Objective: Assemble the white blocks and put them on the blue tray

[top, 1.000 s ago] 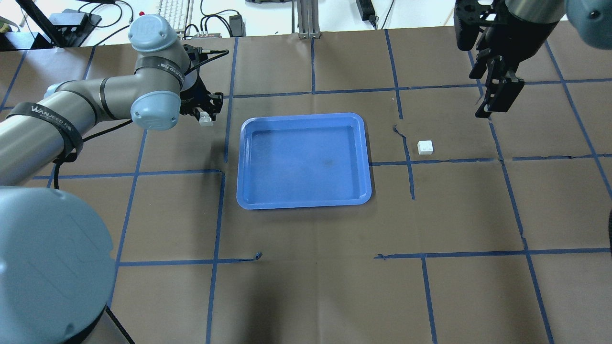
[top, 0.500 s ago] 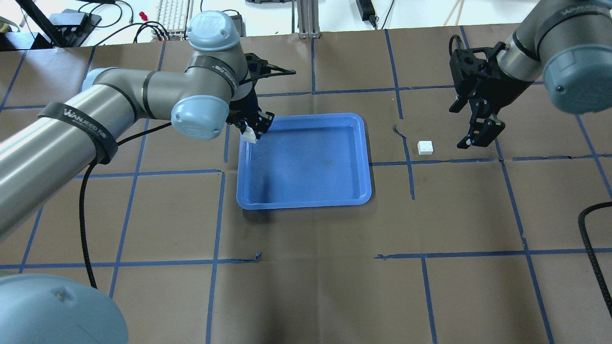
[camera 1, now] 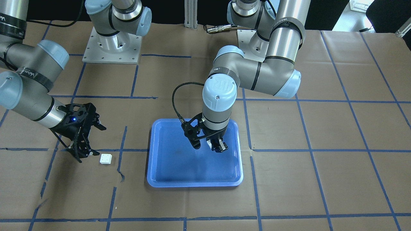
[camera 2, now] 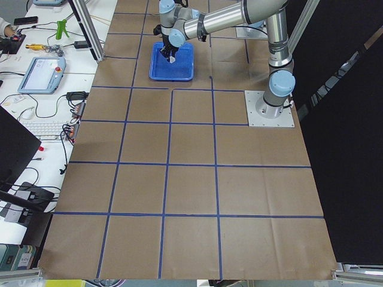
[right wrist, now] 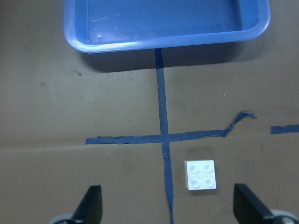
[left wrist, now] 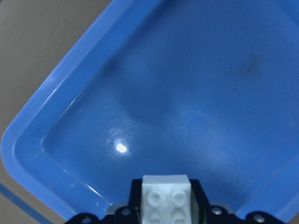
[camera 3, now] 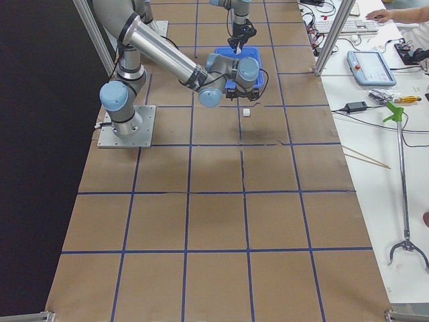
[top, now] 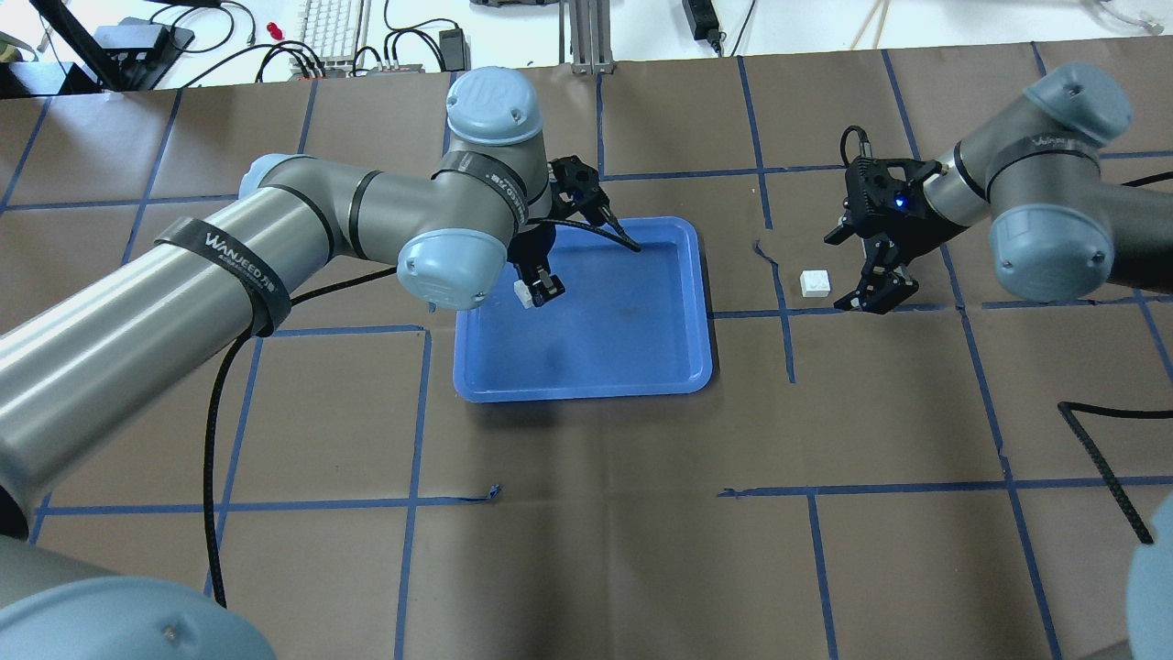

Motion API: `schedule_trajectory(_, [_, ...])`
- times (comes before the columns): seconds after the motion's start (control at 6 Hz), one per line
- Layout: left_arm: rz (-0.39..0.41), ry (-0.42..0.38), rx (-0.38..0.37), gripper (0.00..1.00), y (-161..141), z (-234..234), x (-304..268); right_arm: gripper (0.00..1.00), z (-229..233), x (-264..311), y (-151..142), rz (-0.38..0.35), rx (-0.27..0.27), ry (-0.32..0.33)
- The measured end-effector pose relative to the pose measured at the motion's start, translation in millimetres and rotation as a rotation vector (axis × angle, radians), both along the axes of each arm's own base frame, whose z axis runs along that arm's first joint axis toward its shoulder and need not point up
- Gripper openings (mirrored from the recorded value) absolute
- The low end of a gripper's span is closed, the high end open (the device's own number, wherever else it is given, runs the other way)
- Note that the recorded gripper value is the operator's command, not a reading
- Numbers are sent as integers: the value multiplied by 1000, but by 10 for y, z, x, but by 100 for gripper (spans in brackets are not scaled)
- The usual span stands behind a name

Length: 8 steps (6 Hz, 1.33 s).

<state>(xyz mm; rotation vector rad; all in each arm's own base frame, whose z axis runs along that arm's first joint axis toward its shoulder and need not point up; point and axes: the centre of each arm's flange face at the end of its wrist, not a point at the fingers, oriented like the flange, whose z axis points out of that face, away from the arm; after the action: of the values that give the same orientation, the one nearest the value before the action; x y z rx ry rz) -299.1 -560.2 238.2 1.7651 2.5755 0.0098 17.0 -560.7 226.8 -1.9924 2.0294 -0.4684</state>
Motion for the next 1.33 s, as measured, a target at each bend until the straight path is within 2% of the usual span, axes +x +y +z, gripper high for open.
schedule_trajectory(0.17, [-196,5,-1,8,-21,-212,-54,100,-271,-20,-90,9,-18,-15])
schedule_trajectory(0.33, [-328,24,-6,9,-36,-408,-148,100,-487,-36,-155,13,-29,-19])
schedule_trajectory(0.5, [-389,51,-9,9,-14,-498,-253,100,-626,-46,-187,15,-33,-18])
schedule_trajectory(0.67, [-417,67,-10,16,28,-510,-337,100,-689,-53,-193,15,-29,-14])
schedule_trajectory(0.83, [-428,73,-10,30,58,-509,-383,88,-701,-80,-196,11,-28,-11])
schedule_trajectory(1.0, [-430,74,-9,27,74,-517,-395,75,-683,-152,-208,-2,-31,-12])
schedule_trajectory(1.33, [-430,71,-8,27,90,-513,-377,74,-661,-259,-214,-22,-32,-15])
